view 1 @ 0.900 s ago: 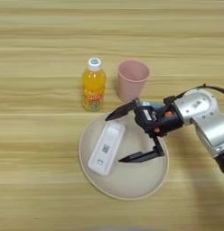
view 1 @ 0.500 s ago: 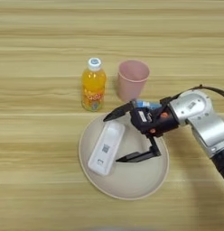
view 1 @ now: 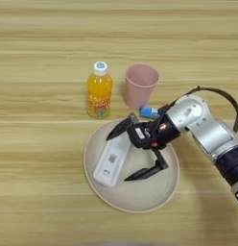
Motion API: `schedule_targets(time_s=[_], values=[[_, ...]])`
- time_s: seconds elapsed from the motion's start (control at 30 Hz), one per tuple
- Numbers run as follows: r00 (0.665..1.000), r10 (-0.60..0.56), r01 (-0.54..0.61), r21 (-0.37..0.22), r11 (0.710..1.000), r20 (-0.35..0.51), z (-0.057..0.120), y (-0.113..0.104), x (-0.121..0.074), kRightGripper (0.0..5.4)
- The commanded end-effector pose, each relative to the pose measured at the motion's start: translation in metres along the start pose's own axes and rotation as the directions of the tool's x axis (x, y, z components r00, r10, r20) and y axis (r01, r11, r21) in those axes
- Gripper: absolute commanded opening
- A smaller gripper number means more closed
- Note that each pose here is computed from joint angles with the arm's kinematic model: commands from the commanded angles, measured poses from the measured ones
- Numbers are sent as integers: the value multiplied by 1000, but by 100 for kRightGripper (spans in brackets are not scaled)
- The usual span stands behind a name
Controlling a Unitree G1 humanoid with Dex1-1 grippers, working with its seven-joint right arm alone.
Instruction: Move the objects on the table
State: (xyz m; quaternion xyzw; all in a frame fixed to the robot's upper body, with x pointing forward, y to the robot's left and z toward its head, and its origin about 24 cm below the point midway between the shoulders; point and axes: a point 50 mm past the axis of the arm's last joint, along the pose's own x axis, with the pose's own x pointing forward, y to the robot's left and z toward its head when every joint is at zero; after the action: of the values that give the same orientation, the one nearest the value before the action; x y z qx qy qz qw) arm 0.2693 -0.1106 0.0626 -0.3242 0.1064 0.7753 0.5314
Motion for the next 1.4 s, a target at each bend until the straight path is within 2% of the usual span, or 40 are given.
schedule_targets(time_s=[0.03,0.57,0.9,1.4], values=[[997,-61,55,-121,991,-44,19,-21,-15,535],[993,-75,60,-160,985,-94,21,-31,0,535],[986,-66,45,-140,989,-150,15,-31,2,535],[972,45,-65,-80,995,-231,5,-17,-3,362]])
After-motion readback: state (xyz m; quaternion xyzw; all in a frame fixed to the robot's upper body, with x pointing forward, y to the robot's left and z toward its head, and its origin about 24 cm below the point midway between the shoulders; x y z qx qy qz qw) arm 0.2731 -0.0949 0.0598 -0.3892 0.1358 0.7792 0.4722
